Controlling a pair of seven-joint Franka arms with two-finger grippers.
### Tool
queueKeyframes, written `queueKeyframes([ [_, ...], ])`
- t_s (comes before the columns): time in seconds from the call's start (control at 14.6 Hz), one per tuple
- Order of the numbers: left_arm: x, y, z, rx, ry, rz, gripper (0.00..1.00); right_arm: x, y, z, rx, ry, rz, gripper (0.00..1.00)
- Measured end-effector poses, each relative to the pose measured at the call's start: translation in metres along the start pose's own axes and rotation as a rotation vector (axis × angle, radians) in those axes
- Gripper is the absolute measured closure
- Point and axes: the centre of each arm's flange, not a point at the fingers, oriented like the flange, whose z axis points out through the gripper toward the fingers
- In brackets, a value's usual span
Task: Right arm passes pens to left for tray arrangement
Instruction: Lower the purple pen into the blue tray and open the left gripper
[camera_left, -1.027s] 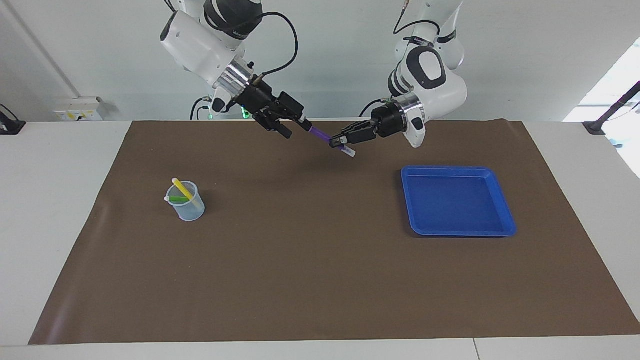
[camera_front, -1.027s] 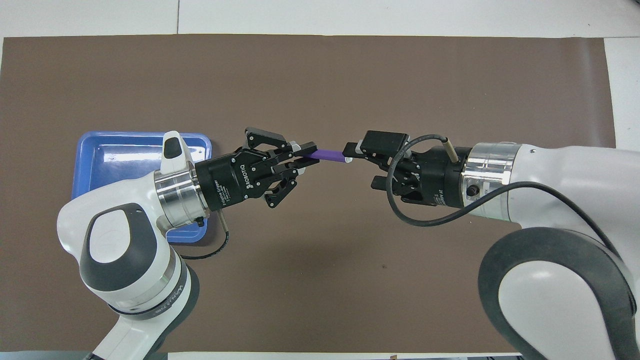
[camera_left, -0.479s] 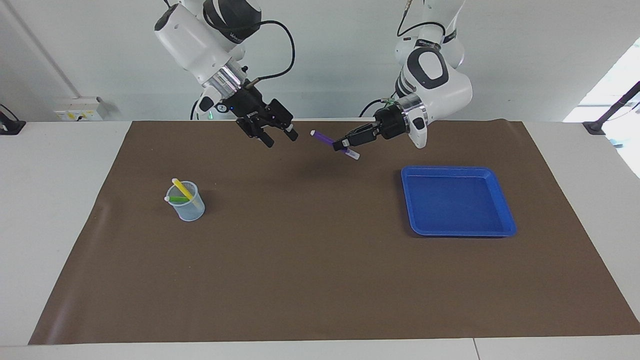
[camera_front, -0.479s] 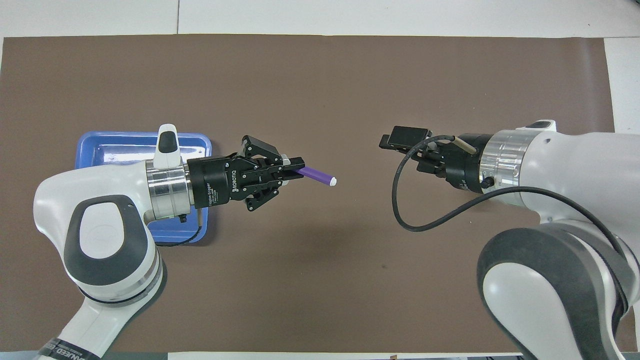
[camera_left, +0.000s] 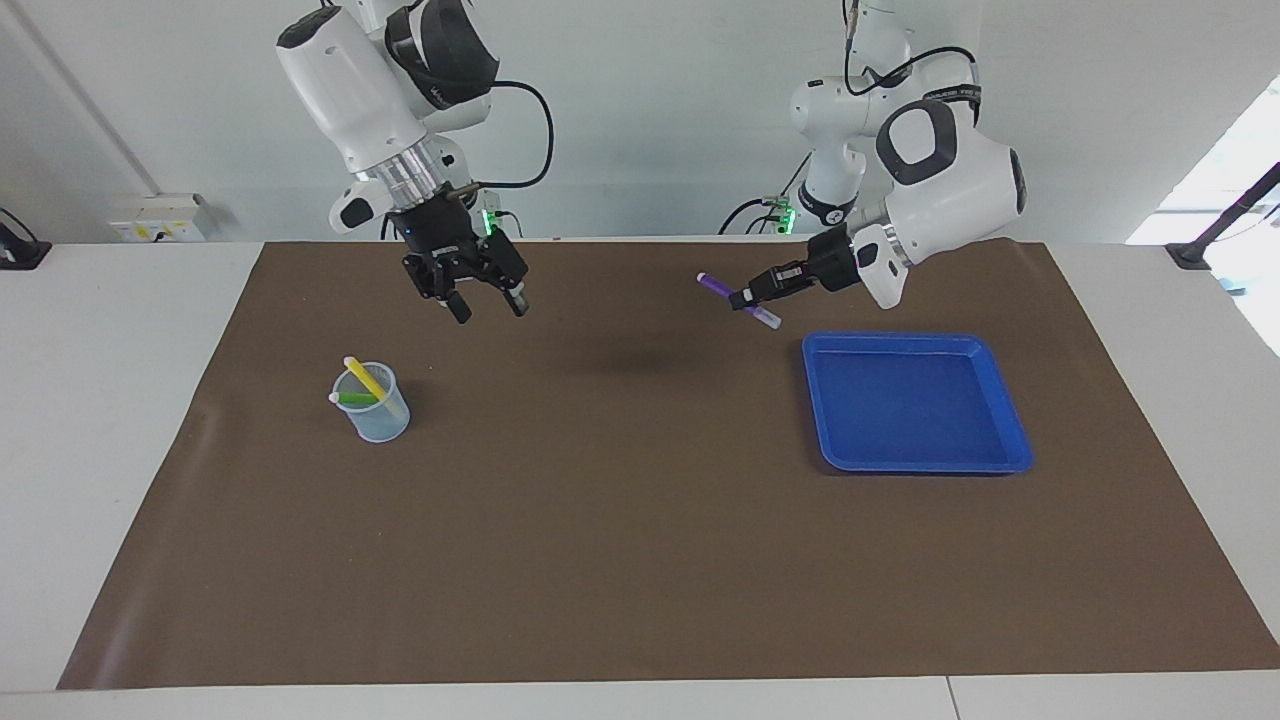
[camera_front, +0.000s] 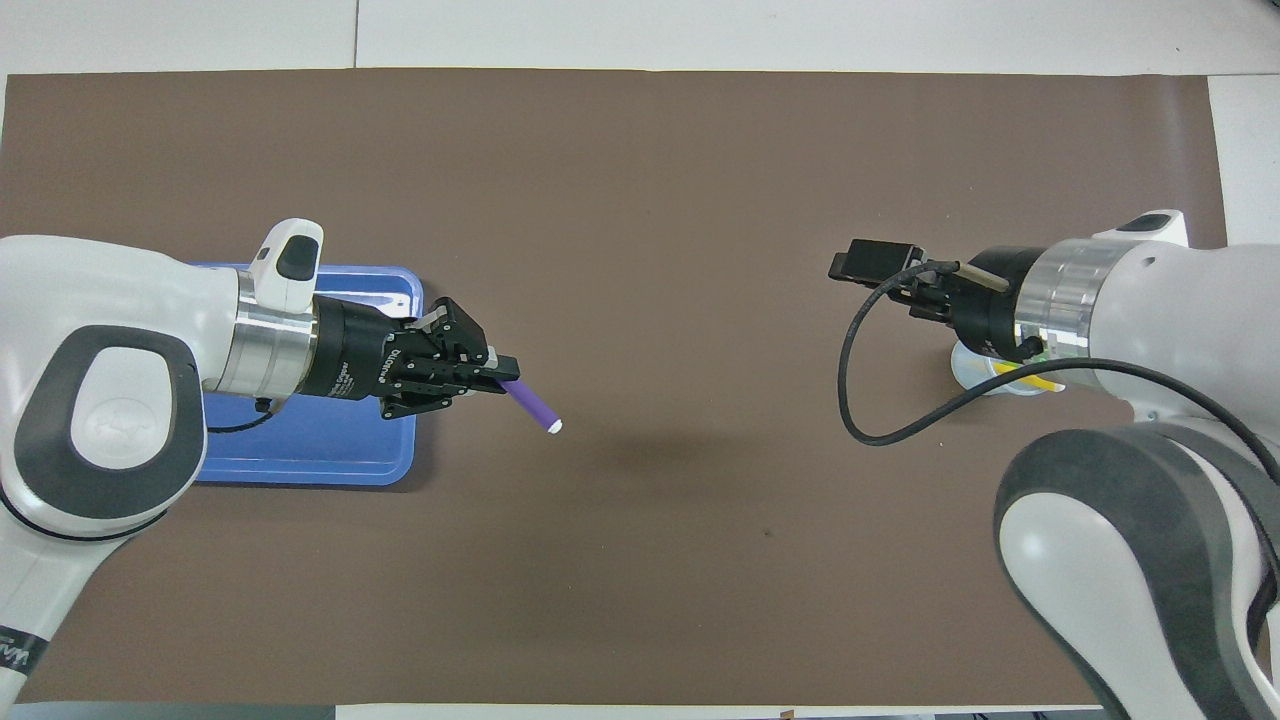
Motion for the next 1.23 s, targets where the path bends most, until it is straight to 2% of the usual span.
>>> queueKeyframes([
  [0.14, 0.015, -0.004, -0.009, 0.166, 0.007, 0.057, 0.82, 0.008, 0.016, -0.003, -0.046, 0.002, -0.045, 0.00],
  [0.27, 0.039, -0.009, -0.012, 0.334, 0.006, 0.121, 0.82, 0.012, 0.029, -0.004, -0.124, 0.003, -0.097, 0.00],
  [0.55, 0.088, -0.043, -0.011, 0.574, 0.000, 0.265, 0.82, 0.021, 0.047, -0.013, -0.241, -0.009, -0.142, 0.00],
  [0.75, 0.115, -0.067, -0.007, 0.731, -0.037, 0.356, 0.82, 0.042, 0.068, -0.037, -0.292, -0.033, -0.174, 0.00],
  [0.96, 0.141, -0.084, 0.004, 0.813, -0.097, 0.359, 0.82, 0.060, 0.087, -0.054, -0.319, -0.086, -0.193, 0.00],
  [1.23, 0.167, -0.102, 0.016, 0.808, -0.139, 0.326, 0.82, 0.070, 0.088, -0.071, -0.401, -0.137, -0.229, 0.00],
])
